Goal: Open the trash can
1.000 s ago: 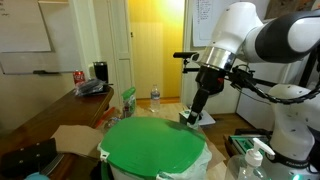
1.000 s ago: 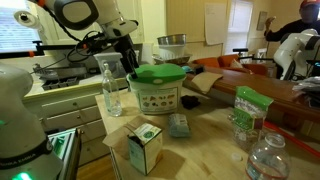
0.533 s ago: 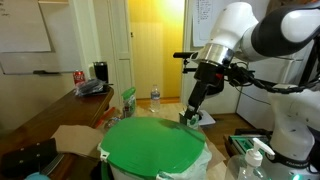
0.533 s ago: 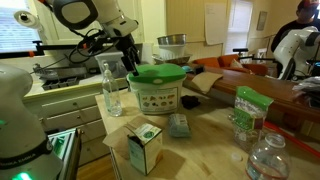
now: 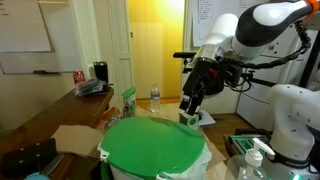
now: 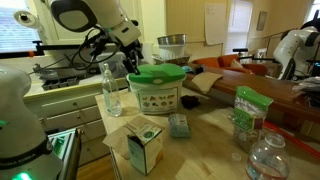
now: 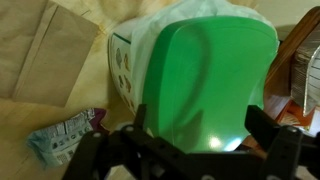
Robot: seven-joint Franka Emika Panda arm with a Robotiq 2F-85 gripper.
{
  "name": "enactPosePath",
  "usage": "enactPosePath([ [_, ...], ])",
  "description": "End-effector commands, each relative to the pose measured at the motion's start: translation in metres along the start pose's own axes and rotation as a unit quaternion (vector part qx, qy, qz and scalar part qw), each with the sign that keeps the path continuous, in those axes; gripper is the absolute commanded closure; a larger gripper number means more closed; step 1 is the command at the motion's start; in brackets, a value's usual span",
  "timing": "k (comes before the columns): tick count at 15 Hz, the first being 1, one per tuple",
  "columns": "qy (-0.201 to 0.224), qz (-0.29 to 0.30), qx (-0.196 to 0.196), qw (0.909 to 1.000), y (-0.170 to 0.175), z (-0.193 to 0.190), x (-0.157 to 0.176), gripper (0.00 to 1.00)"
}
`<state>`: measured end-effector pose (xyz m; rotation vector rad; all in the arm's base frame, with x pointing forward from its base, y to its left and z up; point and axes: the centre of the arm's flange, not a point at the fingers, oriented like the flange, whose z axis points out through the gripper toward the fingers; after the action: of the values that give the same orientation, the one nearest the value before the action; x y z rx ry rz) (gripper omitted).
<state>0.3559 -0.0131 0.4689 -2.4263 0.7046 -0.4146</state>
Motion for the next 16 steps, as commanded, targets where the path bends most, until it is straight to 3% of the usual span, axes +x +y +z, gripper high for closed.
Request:
enactPosePath([
  [1, -0.029, 0.019, 0.026, 0.9991, 0.021, 0.014, -0.012, 0.0],
  [10, -0.093, 0.018, 0.044, 0.9945, 0.041, 0.036, -0.021, 0.0],
  [16, -0.085, 0.005, 0.073, 0.9937, 0.057, 0.042, -0.02, 0.0],
])
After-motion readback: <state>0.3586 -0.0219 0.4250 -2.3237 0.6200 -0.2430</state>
